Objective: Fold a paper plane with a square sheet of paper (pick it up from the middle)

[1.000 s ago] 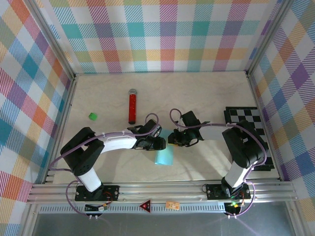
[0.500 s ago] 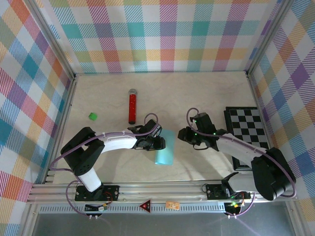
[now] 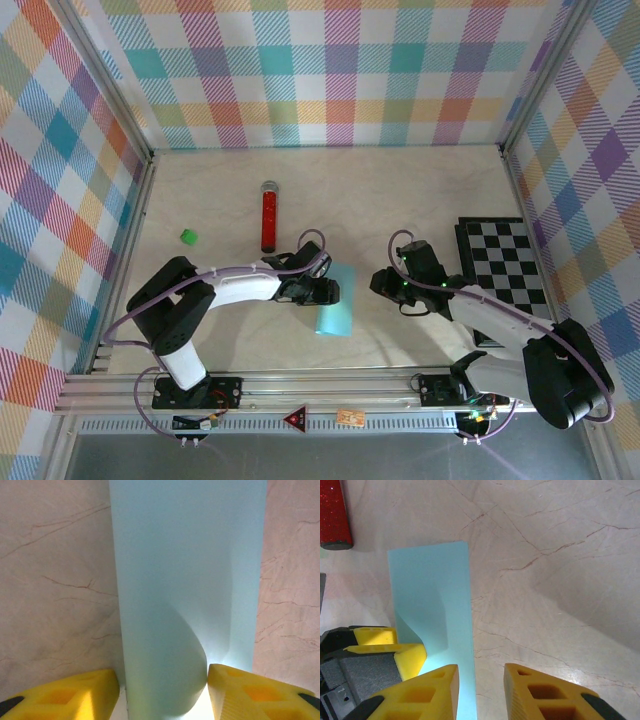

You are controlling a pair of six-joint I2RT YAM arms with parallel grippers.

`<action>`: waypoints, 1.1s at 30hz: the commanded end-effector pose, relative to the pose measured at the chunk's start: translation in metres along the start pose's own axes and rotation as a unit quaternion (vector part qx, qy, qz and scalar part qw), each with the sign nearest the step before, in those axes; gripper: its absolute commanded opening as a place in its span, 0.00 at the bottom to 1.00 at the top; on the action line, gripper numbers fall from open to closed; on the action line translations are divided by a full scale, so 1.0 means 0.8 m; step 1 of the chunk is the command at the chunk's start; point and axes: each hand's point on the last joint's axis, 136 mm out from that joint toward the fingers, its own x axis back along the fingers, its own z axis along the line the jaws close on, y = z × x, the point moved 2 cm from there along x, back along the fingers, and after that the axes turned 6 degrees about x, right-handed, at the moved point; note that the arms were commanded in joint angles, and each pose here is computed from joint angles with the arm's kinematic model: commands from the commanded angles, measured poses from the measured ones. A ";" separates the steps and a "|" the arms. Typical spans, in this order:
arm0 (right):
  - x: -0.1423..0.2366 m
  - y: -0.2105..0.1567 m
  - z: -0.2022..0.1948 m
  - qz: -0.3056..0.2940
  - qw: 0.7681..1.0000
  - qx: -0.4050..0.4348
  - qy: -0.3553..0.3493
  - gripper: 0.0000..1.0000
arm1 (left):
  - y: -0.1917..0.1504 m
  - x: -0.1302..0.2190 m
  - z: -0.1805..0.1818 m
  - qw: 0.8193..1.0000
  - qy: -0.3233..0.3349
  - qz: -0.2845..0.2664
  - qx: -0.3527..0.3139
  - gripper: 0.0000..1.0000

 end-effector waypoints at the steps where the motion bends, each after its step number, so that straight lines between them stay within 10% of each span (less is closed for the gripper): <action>1: 0.000 -0.004 -0.007 0.000 1.000 -0.011 -0.006 0.31 | -0.013 -0.033 0.044 0.997 0.070 0.020 -0.018 0.56; 33: -0.008 0.000 0.001 0.012 1.000 -0.011 0.002 0.33 | -0.025 -0.042 0.082 0.989 0.142 0.033 -0.004 0.51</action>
